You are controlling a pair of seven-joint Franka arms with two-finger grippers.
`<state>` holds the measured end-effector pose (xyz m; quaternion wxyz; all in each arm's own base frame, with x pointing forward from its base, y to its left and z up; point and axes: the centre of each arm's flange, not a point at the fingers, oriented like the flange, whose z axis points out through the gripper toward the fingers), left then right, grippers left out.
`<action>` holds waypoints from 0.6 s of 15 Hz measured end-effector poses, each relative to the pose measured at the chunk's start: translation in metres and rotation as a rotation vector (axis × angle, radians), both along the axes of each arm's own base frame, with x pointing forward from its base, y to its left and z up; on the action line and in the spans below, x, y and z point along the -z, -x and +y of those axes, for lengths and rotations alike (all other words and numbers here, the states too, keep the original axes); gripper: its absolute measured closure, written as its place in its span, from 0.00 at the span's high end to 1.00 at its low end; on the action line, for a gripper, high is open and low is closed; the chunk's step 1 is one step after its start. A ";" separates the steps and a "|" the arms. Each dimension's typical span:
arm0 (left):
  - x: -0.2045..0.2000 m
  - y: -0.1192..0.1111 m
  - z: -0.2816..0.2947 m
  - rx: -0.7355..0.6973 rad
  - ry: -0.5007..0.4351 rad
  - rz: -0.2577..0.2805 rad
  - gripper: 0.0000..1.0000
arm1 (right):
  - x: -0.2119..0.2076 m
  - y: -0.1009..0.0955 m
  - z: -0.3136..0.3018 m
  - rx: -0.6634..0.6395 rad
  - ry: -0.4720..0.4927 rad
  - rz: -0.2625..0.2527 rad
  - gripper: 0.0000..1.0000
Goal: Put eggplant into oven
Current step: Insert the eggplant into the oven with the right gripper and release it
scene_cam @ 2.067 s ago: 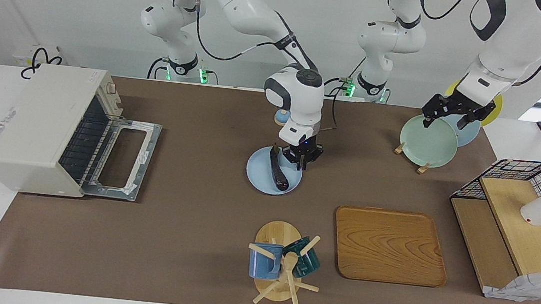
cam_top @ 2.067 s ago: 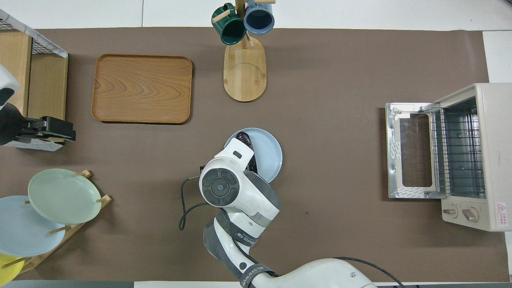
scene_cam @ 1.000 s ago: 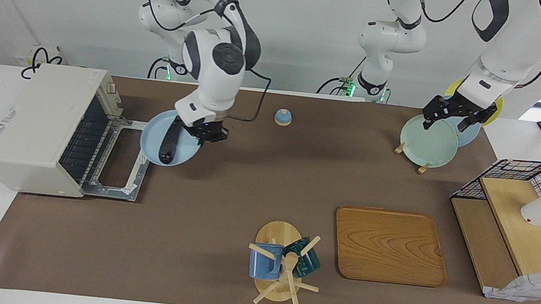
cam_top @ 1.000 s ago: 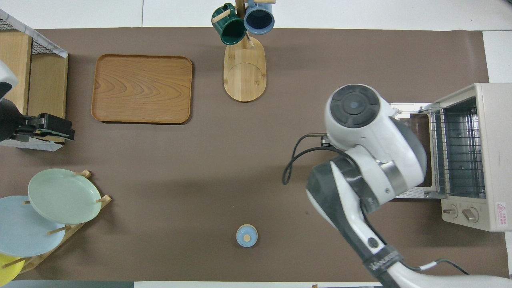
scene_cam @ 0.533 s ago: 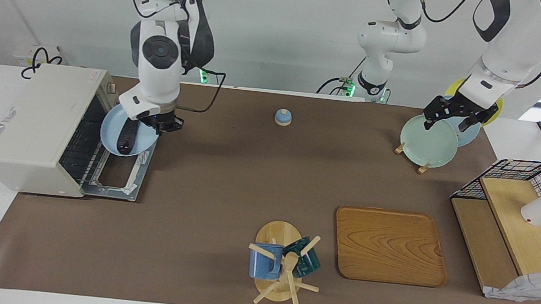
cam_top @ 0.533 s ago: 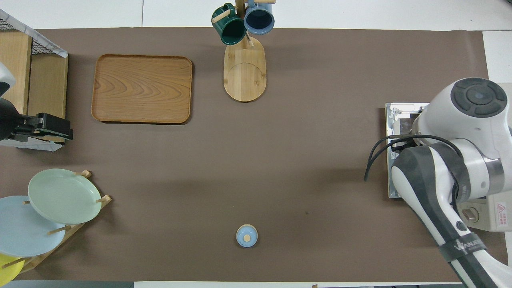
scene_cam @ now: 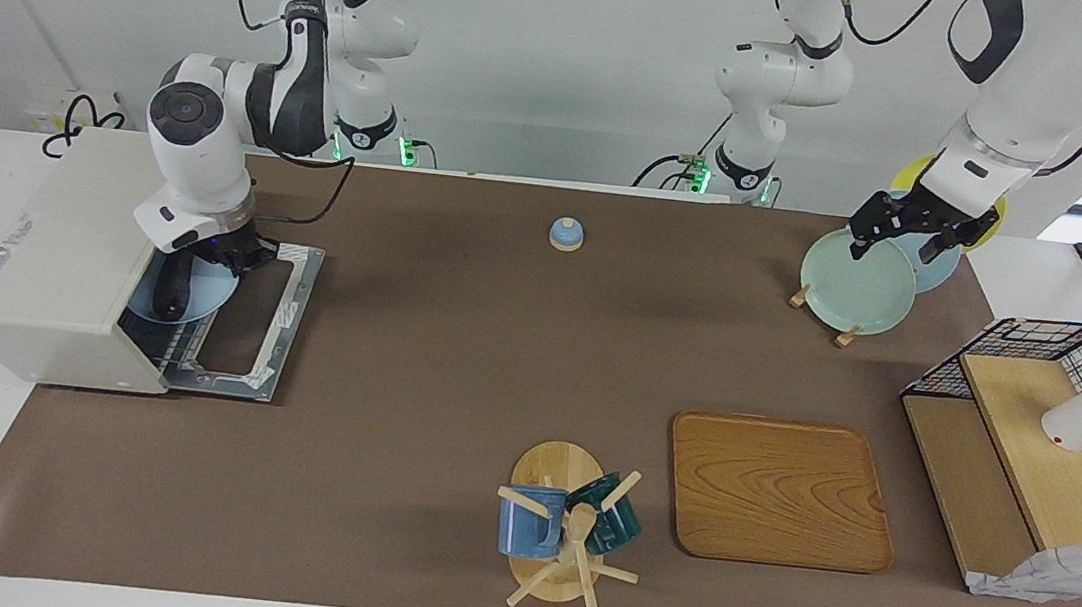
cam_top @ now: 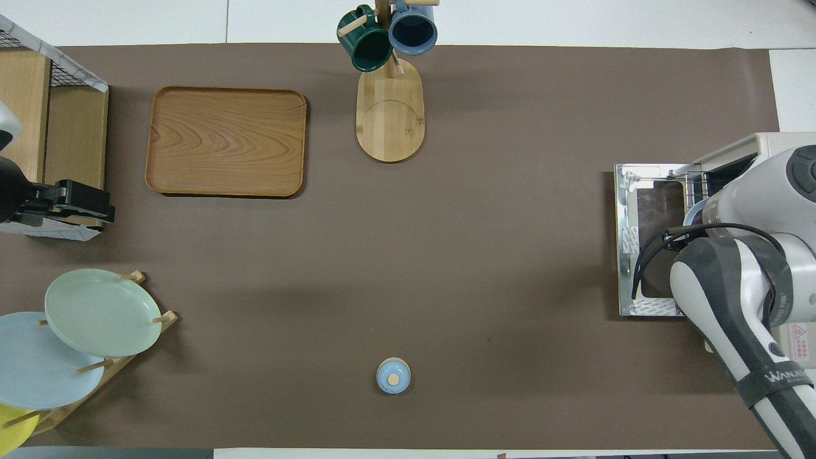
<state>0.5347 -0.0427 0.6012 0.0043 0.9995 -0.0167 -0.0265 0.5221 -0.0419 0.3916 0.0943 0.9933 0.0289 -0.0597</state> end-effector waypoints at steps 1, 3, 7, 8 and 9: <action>0.000 0.000 0.000 0.000 0.000 0.000 1.00 | 0.000 0.001 -0.002 -0.001 -0.001 -0.004 0.03; 0.000 0.000 0.000 0.000 0.000 0.000 1.00 | 0.002 0.003 -0.007 -0.002 -0.004 -0.006 0.06; 0.000 0.000 0.000 0.000 0.000 0.000 1.00 | 0.003 0.003 -0.007 -0.011 -0.005 -0.010 0.24; 0.000 0.000 0.000 0.000 0.000 0.000 1.00 | 0.001 0.002 -0.005 -0.015 -0.005 -0.014 0.24; 0.000 0.000 0.000 0.000 0.000 0.000 1.00 | -0.002 0.001 -0.001 -0.024 -0.005 -0.018 0.28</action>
